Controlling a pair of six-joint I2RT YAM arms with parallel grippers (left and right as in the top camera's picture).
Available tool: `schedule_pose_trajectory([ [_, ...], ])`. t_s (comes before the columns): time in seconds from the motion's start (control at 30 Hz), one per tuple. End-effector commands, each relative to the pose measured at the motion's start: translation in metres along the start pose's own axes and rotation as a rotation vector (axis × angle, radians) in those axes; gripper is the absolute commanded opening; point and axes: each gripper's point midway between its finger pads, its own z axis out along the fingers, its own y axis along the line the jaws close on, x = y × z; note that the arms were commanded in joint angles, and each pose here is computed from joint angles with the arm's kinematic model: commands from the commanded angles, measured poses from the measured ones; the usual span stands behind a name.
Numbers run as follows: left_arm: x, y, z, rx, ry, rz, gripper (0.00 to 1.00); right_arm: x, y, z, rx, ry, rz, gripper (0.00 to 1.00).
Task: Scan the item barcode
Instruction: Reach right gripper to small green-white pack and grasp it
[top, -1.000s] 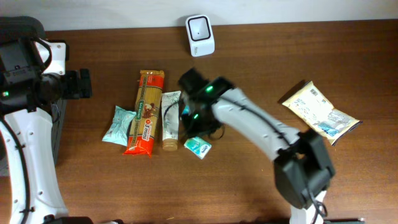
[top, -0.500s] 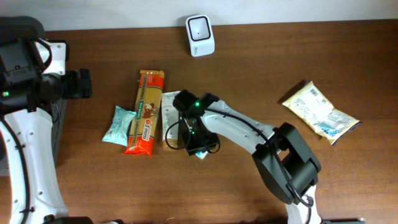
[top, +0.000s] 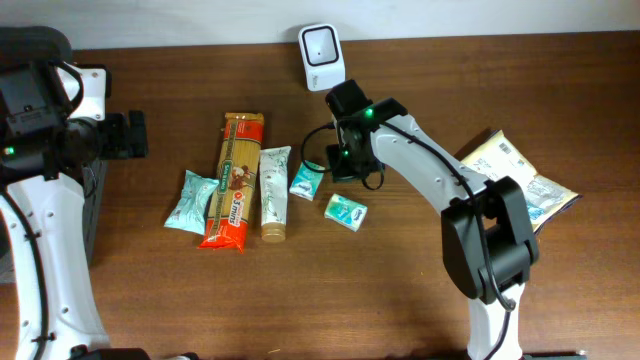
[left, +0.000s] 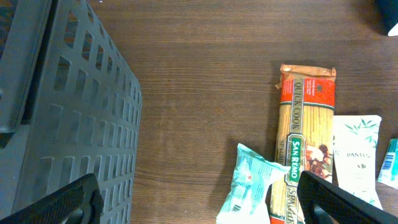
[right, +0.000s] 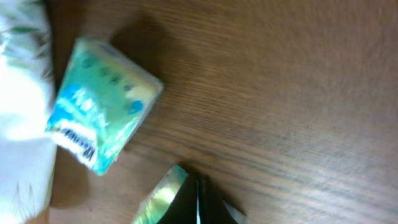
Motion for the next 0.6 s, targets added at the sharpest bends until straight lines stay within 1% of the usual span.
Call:
schedule_pose_trajectory([
  [0.0, -0.003, 0.001, -0.004, -0.002, -0.013, 0.017, 0.99, 0.009, 0.003, 0.028, 0.023, 0.058, 0.229, 0.04],
  [0.13, -0.003, 0.001, -0.004, -0.002, -0.013, 0.017, 0.99, 0.037, 0.026, 0.037, 0.038, 0.139, 0.122, 0.04],
  [0.17, -0.003, 0.001, -0.004, -0.002, -0.013, 0.017, 0.99, 0.047, 0.036, 0.037, 0.013, 0.174, 0.074, 0.04],
  [0.2, -0.003, 0.001, -0.004, -0.002, -0.013, 0.018, 0.99, 0.063, 0.052, 0.035, -0.061, 0.239, -0.015, 0.04],
  [0.23, -0.003, 0.001, -0.004, -0.002, -0.013, 0.018, 0.99, 0.081, 0.061, 0.031, -0.095, 0.308, -0.083, 0.04],
  [0.3, -0.003, 0.001, -0.004, -0.002, -0.013, 0.017, 0.99, 0.117, 0.048, 0.02, -0.02, 0.447, -0.134, 0.04],
  [0.33, -0.003, 0.001, -0.004, -0.002, -0.013, 0.017, 0.99, 0.125, 0.039, 0.016, 0.027, 0.48, -0.132, 0.04],
  [0.4, -0.003, 0.001, -0.004, -0.002, -0.013, 0.017, 0.99, 0.135, 0.008, 0.005, 0.188, 0.529, -0.142, 0.04],
  [0.43, -0.003, 0.001, -0.004, -0.002, -0.013, 0.017, 0.99, 0.134, 0.003, 0.004, 0.216, 0.529, -0.148, 0.04],
  [0.47, -0.003, 0.001, -0.004, -0.002, -0.013, 0.018, 0.99, 0.128, 0.005, 0.006, 0.206, 0.495, -0.152, 0.04],
  [0.53, -0.003, 0.001, -0.004, -0.002, -0.013, 0.017, 0.99, 0.109, 0.022, 0.006, 0.149, 0.392, -0.172, 0.04],
  [0.57, -0.003, 0.001, -0.004, -0.002, -0.013, 0.018, 0.99, 0.094, 0.04, 0.002, 0.089, 0.318, -0.188, 0.04],
])
